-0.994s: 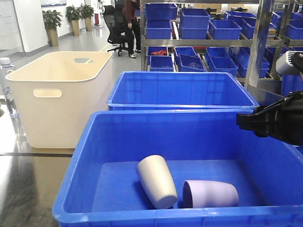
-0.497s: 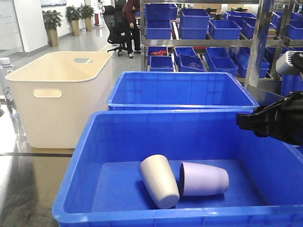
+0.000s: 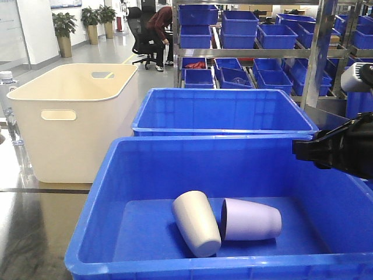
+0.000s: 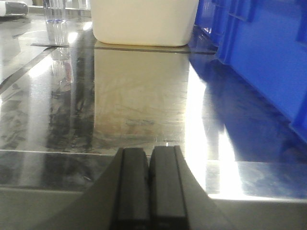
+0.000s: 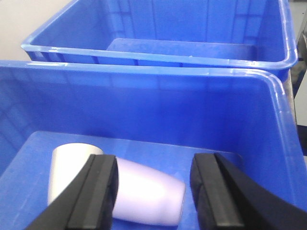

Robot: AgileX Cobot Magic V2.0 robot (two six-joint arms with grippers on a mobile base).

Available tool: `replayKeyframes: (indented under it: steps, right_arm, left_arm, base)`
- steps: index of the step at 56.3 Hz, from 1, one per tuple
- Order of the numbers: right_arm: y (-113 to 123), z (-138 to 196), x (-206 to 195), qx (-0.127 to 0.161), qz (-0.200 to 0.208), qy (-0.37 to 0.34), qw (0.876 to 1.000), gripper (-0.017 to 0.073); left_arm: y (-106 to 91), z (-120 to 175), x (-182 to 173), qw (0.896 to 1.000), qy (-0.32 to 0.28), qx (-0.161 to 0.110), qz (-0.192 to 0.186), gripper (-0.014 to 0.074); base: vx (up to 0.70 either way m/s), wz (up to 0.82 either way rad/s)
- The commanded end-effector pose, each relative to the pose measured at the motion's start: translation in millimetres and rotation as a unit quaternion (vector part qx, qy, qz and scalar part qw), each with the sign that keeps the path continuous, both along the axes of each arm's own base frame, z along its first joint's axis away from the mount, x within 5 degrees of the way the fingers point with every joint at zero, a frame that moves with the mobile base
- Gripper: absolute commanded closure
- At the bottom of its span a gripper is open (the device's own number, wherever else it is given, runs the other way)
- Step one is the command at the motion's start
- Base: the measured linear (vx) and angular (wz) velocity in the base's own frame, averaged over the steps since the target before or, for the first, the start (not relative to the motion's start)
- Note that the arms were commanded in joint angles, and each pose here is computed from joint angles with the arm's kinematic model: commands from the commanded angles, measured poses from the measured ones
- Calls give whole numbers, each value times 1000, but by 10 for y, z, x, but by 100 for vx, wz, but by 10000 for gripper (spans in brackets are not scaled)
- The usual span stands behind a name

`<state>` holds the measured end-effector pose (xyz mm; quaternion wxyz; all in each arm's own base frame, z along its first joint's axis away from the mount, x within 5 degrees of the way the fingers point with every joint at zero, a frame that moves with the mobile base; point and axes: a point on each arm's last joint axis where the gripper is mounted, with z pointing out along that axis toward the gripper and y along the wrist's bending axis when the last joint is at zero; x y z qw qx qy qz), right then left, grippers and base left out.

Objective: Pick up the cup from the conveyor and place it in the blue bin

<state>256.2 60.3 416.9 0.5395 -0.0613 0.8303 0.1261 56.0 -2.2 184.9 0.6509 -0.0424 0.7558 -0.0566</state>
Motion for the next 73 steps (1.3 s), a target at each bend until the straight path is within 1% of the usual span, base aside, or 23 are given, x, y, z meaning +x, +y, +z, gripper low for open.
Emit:
replayKeyframes:
  steps: [1, 6, 11, 19, 24, 26, 33, 39, 43, 47, 48, 49, 52, 53, 55, 61, 67, 73]
  right_arm:
    - [-56, 379, -243, 21, -6, -92, 996, 169]
    - [-76, 533, -486, 29, 0, -123, 992, 204]
    - [-139, 701, -820, 38, 4, -158, 987, 269]
    - [-254, 863, -1411, 42, 12, -195, 980, 425]
    - [-338, 902, -1806, 36, 15, -213, 976, 545]
    - [-372, 909, -1945, 31, 14, -222, 974, 575]
    - [-487, 839, -2322, 4, 1, -242, 970, 573]
    - [-568, 606, -2485, -23, -20, -261, 965, 571]
    - [-593, 396, -2517, -34, -29, -272, 961, 571]
    - [-609, 122, -2504, -48, -38, -284, 957, 571]
    - [-605, 27, -2471, -53, -40, -280, 958, 571]
    - [-611, -25, -2482, -56, -44, -290, 954, 571]
    - [-609, -268, -2425, -68, -58, -293, 952, 571]
    - [-606, -344, -2403, -70, -64, -300, 949, 571]
    - [-604, -453, -2374, -75, -76, -303, 947, 571]
    - [-605, -837, -2281, -83, -112, -297, 945, 571]
    - [-623, -1196, -2203, -95, -141, -274, 947, 571]
    - [-634, -1504, -2135, -98, -155, -262, 947, 571]
  left_arm:
    - [6, 42, 0, 999, -42, -5, 4, 601]
    - [6, 42, 0, 999, -42, -5, 4, 601]
    - [6, 42, 0, 999, -42, -5, 4, 601]
    - [6, 42, 0, 999, -42, -5, 4, 601]
    - [6, 42, 0, 999, -42, -5, 4, 601]
    - [6, 42, 0, 999, -42, -5, 4, 601]
    - [6, 42, 0, 999, -42, -5, 4, 601]
    - [6, 42, 0, 999, -42, -5, 4, 601]
    - [6, 42, 0, 999, -42, -5, 4, 601]
    - [6, 42, 0, 999, -42, -5, 4, 601]
    - [6, 42, 0, 999, -42, -5, 4, 601]
    - [6, 42, 0, 999, -42, -5, 4, 601]
    - [6, 42, 0, 999, -42, -5, 4, 601]
    - [6, 42, 0, 999, -42, -5, 4, 601]
    - [6, 42, 0, 999, -42, -5, 4, 601]
    - [6, 42, 0, 999, -42, -5, 4, 601]
    - [6, 42, 0, 999, -42, -5, 4, 601]
    - [6, 42, 0, 999, -42, -5, 4, 601]
  base:
    - [0, 0]
    - [0, 0]
    - [0, 0]
    - [0, 0]
    - [0, 0]
    - [0, 0]
    - [0, 0]
    - [0, 0]
    - [0, 0]
    - [0, 0]
    - [0, 0]
    - [0, 0]
    - [0, 0]
    - [0, 0]
    - [0, 0]
    - [0, 0]
    - [0, 0]
    - [0, 0]
